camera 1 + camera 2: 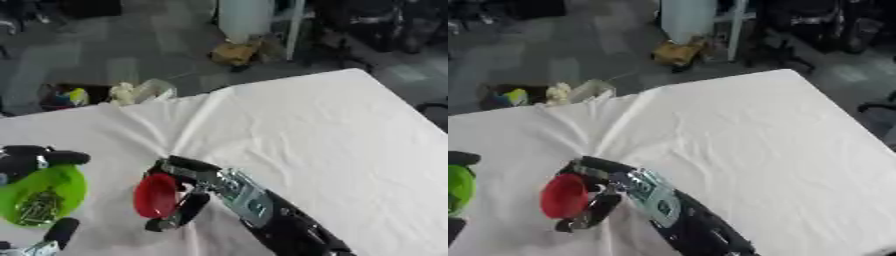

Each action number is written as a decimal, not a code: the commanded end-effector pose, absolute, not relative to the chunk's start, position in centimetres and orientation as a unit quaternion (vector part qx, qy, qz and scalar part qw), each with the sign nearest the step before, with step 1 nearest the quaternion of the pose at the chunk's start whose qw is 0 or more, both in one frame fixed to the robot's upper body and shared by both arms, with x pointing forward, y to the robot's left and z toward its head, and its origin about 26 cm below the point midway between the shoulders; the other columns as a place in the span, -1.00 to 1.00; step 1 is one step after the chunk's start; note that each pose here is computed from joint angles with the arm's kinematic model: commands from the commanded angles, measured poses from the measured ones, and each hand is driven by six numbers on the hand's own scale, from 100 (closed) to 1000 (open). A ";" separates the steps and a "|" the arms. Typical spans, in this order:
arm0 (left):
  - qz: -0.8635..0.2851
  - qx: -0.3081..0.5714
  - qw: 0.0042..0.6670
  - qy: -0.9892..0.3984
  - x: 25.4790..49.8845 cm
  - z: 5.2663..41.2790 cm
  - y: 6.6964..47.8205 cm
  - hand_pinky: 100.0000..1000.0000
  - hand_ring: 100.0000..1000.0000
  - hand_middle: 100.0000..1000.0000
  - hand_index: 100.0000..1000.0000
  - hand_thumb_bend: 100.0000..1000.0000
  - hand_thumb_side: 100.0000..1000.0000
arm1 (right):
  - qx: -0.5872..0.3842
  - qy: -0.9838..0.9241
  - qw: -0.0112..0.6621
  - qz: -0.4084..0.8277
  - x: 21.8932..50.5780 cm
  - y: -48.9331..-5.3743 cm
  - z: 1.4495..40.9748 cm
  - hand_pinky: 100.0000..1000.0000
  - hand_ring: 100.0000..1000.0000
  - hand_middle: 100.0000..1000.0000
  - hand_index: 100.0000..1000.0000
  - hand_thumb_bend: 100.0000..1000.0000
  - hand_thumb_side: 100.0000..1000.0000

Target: Pour the contents of one cup into another cup.

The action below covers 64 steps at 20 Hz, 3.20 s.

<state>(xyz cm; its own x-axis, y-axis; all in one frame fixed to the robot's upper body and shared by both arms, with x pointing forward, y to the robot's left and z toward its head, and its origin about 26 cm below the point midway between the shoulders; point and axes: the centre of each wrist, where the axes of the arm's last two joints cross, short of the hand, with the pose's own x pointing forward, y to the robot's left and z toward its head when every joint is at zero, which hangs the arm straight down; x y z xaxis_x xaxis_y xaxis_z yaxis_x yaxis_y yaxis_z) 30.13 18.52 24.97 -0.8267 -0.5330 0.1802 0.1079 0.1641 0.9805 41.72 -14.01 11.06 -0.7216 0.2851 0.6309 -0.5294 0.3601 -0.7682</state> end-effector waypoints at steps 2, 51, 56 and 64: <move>-0.644 0.172 0.239 -0.706 29.8 25.7 18.5 -0.87 0.28 0.08 0.78 -1.00 -0.67 | 0.122 -0.738 0.350 0.564 41.2 -12.8 12.7 -0.31 -1.00 -1.00 -0.29 -1.00 -1.00; -0.768 0.334 0.103 -0.537 29.2 28.2 14.4 -1.00 -0.34 -0.22 0.68 -0.70 -0.62 | 0.206 -0.700 0.351 0.587 39.5 -10.3 12.2 -0.30 -1.00 -1.00 -0.29 -1.00 -1.00; -0.782 0.338 0.080 -0.518 29.0 28.6 13.8 -1.00 -0.42 -0.22 0.68 -0.62 -0.60 | 0.207 -0.698 0.349 0.590 39.5 -10.2 12.2 -0.30 -1.00 -1.00 -0.29 -1.00 -1.00; -0.798 0.356 0.037 -0.485 28.8 28.9 13.0 -1.00 -0.54 -0.21 0.66 -0.40 -0.53 | 0.208 -0.695 0.349 0.593 39.5 -10.2 12.1 -0.30 -1.00 -1.00 -0.29 -1.00 -1.00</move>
